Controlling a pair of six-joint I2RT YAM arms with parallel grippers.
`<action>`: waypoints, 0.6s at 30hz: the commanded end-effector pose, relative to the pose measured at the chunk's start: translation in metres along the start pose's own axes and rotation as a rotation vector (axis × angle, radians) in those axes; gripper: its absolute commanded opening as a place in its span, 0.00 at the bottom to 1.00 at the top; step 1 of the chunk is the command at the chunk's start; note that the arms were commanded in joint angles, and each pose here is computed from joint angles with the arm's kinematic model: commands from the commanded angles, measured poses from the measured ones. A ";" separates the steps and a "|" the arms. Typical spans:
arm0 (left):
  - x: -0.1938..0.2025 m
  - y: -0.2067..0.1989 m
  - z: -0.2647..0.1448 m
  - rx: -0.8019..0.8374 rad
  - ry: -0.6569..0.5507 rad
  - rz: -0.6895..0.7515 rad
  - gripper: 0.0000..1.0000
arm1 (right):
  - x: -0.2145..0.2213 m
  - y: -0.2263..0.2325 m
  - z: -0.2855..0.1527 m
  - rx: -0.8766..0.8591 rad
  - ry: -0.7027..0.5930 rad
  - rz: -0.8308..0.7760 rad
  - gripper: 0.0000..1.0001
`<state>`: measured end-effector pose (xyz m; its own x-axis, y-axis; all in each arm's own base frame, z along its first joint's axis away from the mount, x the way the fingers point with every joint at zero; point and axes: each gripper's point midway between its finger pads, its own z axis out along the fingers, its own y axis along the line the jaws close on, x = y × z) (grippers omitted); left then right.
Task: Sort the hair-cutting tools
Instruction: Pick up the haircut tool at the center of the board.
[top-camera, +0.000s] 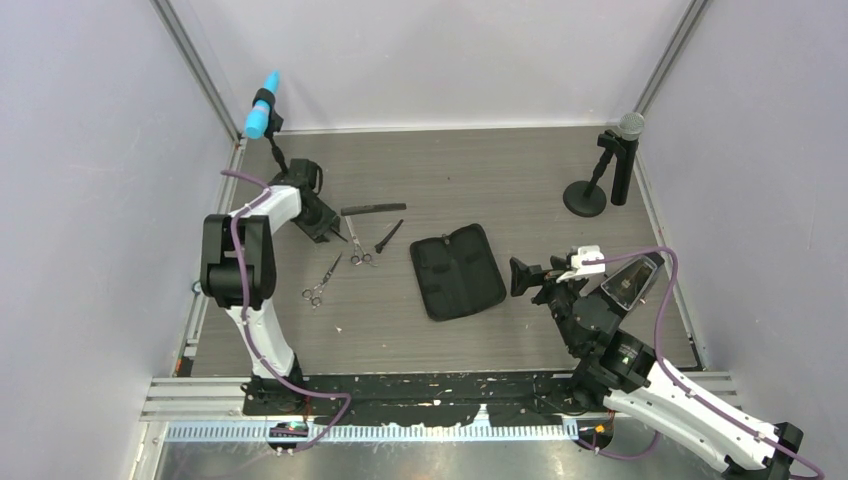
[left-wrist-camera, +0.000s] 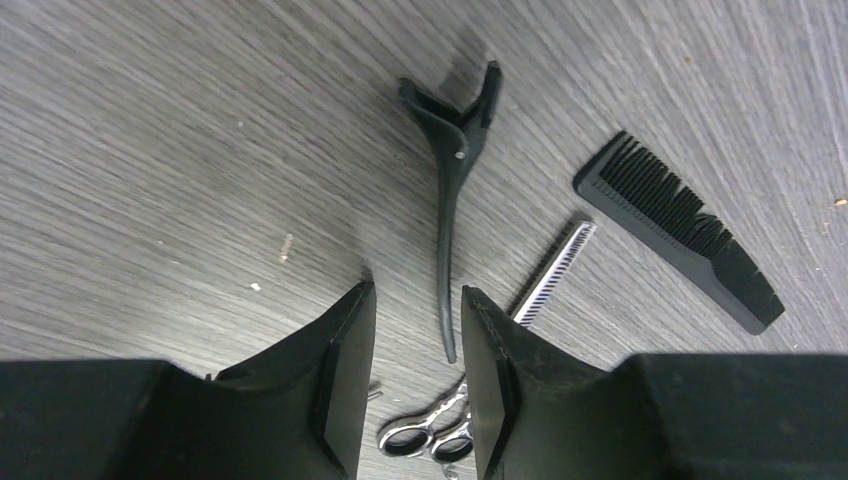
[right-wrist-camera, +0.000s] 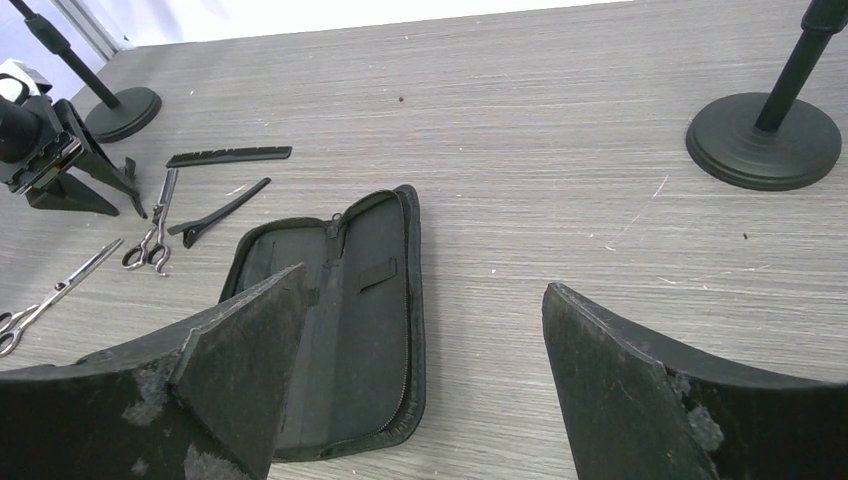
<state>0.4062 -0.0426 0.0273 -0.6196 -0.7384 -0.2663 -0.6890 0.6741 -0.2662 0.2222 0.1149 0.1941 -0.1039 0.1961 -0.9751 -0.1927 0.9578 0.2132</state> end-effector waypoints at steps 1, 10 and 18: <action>-0.021 -0.031 -0.023 0.087 -0.111 -0.004 0.39 | -0.009 0.000 0.000 0.007 -0.033 0.038 0.95; 0.015 -0.039 0.001 0.077 -0.018 -0.021 0.35 | -0.012 -0.003 -0.003 0.011 -0.042 0.051 0.95; 0.022 -0.035 0.000 0.067 -0.018 -0.017 0.20 | -0.012 -0.005 -0.004 0.015 -0.049 0.060 0.95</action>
<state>0.4130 -0.0834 0.0285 -0.6195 -0.7378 -0.2681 -0.6668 0.6748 -0.3162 0.2189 0.1104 0.1994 -0.0856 0.2277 -0.9700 -0.1939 0.9511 0.2404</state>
